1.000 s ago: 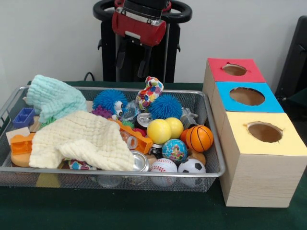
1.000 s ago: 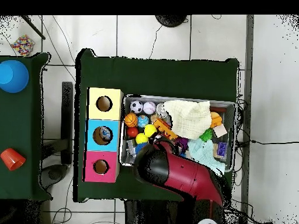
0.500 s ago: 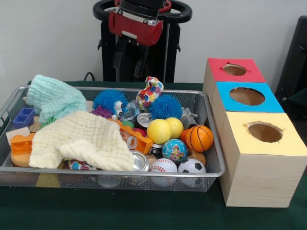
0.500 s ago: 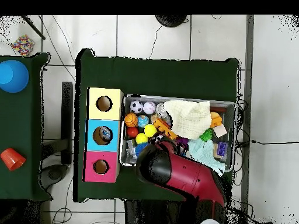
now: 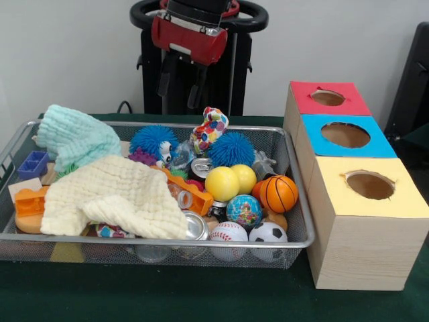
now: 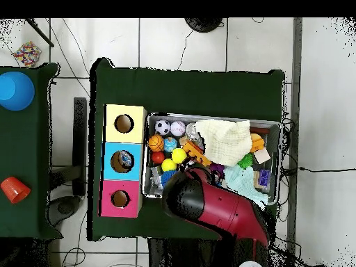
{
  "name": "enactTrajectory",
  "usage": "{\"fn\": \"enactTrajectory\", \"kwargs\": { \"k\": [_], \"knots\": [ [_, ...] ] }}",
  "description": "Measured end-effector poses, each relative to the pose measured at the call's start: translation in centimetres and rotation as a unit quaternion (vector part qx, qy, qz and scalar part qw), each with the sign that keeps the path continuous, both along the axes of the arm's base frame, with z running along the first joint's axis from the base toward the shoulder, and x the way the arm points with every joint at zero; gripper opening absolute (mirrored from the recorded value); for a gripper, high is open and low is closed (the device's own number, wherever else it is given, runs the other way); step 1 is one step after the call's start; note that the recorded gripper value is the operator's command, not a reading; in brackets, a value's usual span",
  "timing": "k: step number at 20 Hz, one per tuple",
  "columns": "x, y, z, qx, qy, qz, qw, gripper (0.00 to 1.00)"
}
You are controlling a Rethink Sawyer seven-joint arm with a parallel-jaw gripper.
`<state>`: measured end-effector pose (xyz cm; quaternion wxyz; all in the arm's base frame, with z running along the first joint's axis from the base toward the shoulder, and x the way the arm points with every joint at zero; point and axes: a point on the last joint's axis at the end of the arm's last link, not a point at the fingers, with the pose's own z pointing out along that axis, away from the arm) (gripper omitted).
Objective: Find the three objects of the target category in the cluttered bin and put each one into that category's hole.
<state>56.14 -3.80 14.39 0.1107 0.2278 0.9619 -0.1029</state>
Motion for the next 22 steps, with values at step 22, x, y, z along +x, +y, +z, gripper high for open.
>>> {"fn": "enactTrajectory", "kwargs": {
  "k": [22],
  "knots": [
    [1.3,-4.3,-2.6,0.017,-0.032,-0.006,0.9993,1.0]
  ]
}}
